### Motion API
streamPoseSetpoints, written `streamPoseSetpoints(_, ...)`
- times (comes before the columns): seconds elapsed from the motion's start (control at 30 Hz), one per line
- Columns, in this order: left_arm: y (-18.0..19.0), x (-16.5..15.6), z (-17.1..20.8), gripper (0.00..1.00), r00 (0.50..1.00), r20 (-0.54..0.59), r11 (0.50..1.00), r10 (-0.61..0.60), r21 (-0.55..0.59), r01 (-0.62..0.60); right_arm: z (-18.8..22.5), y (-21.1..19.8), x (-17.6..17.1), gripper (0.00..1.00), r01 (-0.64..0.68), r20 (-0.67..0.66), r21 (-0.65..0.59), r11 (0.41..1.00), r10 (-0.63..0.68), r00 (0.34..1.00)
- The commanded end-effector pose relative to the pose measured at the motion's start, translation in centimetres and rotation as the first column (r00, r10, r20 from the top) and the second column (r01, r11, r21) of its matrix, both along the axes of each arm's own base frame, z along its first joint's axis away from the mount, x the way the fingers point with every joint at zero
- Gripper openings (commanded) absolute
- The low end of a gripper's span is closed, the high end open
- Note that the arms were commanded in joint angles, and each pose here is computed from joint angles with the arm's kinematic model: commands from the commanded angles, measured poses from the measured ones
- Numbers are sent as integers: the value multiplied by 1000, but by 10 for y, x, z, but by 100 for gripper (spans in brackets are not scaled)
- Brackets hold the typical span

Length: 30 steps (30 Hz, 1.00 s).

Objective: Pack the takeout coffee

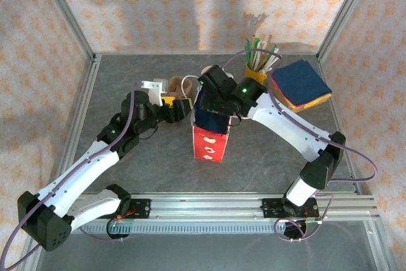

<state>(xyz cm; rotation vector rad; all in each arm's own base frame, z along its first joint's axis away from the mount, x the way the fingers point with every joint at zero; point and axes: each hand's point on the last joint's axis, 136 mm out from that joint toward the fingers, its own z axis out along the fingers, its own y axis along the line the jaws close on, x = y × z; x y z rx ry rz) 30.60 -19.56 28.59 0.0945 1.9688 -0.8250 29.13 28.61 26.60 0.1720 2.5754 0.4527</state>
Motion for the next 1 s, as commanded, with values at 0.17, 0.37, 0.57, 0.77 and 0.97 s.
streamPoseSetpoints(0.17, 11, 2, 8, 81, 999, 40, 999, 36, 19, -37, 7, -9, 8, 32, 19, 50, -67, 998, -16, 999)
streamPoseSetpoints(0.37, 12, 1, 7, 81, 999, 35, 999, 41, 15, -41, -19, -10, 13, 18, 22, 24, -125, 992, -19, 1000)
streamPoseSetpoints(0.57, 12, 1, 1, 81, 999, 24, 999, 44, 16, -44, -48, -6, 12, 15, 0, -41, -156, 988, -7, 999)
streamPoseSetpoints(0.77, 12, 1, -3, 81, 999, 20, 999, 45, 12, -45, -61, -3, 5, 15, -31, -99, -166, 986, 15, 995)
streamPoseSetpoints(0.97, 11, 2, -5, 81, 999, 13, 999, 43, 13, -43, -52, -2, 4, 22, -41, -100, -158, 987, 25, 995)
